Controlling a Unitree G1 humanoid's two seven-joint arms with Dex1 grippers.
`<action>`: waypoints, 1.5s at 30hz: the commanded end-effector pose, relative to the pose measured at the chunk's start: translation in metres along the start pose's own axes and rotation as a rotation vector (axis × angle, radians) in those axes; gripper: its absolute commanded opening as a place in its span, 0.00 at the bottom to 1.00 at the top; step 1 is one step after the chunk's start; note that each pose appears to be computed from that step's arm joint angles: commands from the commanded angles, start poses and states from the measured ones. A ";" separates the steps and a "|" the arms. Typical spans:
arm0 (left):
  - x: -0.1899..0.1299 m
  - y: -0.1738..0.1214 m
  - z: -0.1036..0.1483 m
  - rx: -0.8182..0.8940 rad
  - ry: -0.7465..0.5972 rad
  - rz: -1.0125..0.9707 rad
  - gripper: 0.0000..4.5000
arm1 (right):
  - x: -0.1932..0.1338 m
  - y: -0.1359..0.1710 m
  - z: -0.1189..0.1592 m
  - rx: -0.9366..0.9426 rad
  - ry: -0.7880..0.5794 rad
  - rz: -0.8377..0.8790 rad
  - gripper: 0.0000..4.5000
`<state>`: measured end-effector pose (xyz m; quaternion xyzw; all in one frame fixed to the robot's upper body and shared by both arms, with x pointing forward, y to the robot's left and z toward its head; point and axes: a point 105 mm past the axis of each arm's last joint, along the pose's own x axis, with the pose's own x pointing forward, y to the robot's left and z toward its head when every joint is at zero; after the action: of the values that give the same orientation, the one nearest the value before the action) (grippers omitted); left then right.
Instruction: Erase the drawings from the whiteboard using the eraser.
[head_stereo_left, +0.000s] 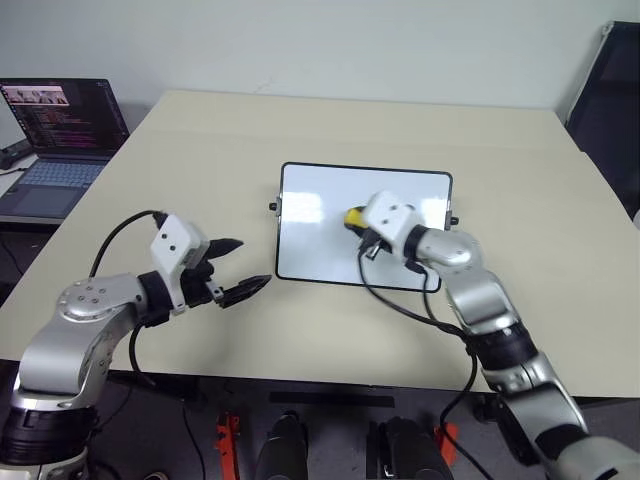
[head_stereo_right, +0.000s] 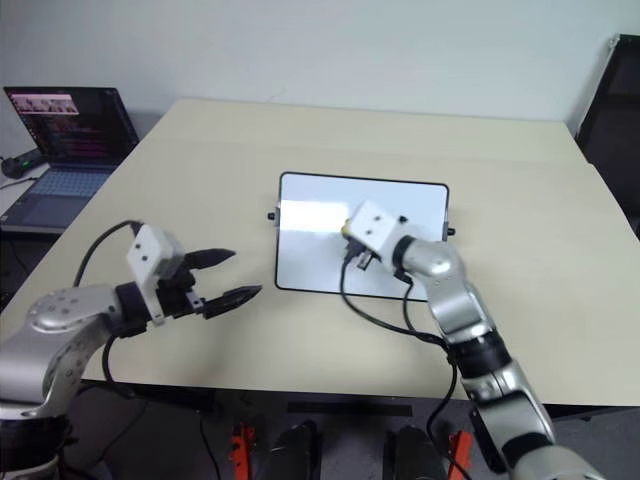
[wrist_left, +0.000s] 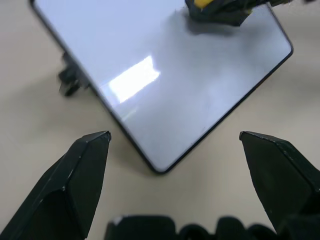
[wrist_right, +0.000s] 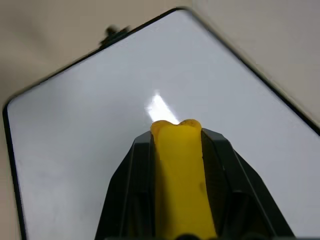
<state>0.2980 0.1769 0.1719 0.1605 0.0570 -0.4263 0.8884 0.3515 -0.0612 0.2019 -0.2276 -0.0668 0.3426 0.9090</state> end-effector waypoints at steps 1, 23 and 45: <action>0.021 -0.014 0.020 0.085 -0.053 -0.106 1.00 | -0.036 -0.026 0.016 0.079 -0.015 -0.164 0.21; 0.139 -0.079 0.086 0.255 -0.247 -0.662 1.00 | -0.132 -0.099 -0.138 0.422 0.520 -0.720 0.21; 0.113 -0.052 0.072 0.129 -0.267 -0.421 1.00 | -0.112 -0.116 -0.127 0.454 0.303 -0.692 0.99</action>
<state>0.3274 0.0303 0.1811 0.1507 -0.0216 -0.6425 0.7510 0.3713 -0.2653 0.1209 -0.0272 0.1231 -0.0316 0.9915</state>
